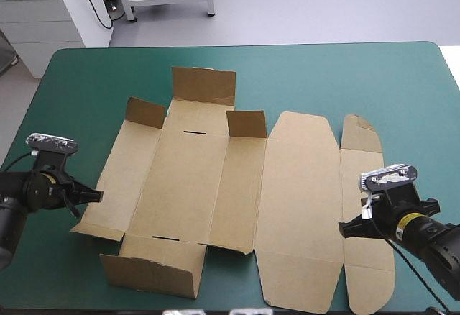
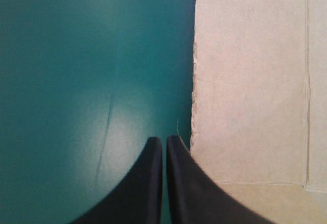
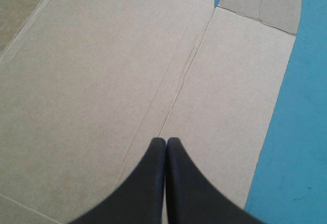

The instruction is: Fold the box

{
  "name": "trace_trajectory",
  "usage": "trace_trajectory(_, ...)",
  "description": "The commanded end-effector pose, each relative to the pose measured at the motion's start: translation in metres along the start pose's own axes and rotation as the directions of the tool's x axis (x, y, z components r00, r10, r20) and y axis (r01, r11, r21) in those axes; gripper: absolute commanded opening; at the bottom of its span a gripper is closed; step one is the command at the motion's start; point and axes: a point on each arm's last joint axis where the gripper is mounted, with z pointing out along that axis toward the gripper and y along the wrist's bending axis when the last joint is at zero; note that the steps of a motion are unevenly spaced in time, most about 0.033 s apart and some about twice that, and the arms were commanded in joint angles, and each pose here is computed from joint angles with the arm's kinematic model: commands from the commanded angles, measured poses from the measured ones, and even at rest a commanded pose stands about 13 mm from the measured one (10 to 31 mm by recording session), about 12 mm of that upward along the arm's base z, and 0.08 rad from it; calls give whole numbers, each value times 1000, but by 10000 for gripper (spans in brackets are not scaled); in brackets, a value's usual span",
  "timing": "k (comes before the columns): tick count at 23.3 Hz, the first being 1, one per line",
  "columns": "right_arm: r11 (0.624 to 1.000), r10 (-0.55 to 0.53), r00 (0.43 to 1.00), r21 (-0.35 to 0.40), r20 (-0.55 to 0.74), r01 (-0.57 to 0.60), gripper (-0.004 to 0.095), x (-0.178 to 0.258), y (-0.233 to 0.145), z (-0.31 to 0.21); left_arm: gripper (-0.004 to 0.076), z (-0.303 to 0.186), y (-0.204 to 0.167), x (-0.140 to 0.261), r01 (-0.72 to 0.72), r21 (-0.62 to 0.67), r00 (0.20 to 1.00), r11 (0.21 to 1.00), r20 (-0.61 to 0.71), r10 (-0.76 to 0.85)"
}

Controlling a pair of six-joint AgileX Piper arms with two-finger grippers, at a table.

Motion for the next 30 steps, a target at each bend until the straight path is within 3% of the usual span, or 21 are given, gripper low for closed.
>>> trace_trajectory(1, 1000, -9, 996, 3, 86, 8, -16, -11, -1, -6, 18, 1, 12, -23, 60, 103, 997, 993, 32, -64)
trace_trajectory(4, 1000, -8, 996, 2, 86, 7, -16, -11, -1, -6, 18, 21, 26, -36, 145, 436, 988, 888, -115, -105)
trace_trajectory(5, 1000, -8, 996, 2, 84, 8, -16, -10, -1, -6, 18, 25, 28, -37, 162, 468, 983, 869, -150, -102)
trace_trajectory(9, 1000, -3, 997, -3, 79, 3, -16, -9, -1, -5, 18, 68, 40, -32, 185, 449, 938, 874, -346, -21)
trace_trajectory(14, 1000, -24, 999, 7, 36, 24, -16, 1, -1, 2, 15, 78, 44, -35, 195, 416, 942, 888, -331, -52)
trace_trajectory(18, 1000, -25, 1000, 7, 3, 25, -16, 8, -1, 8, 128, 77, 44, -35, 197, 418, 941, 887, -335, -51)
trace_trajectory(24, 1000, -25, 999, 3, 22, 25, -16, 7, -1, 8, 501, 82, 49, -41, 253, 352, 944, 901, -291, -152)
trace_trajectory(30, 1000, -25, 1000, 9, -3, 25, -16, 9, -1, 8, 512, 94, 51, -41, 265, 338, 938, 903, -307, -161)
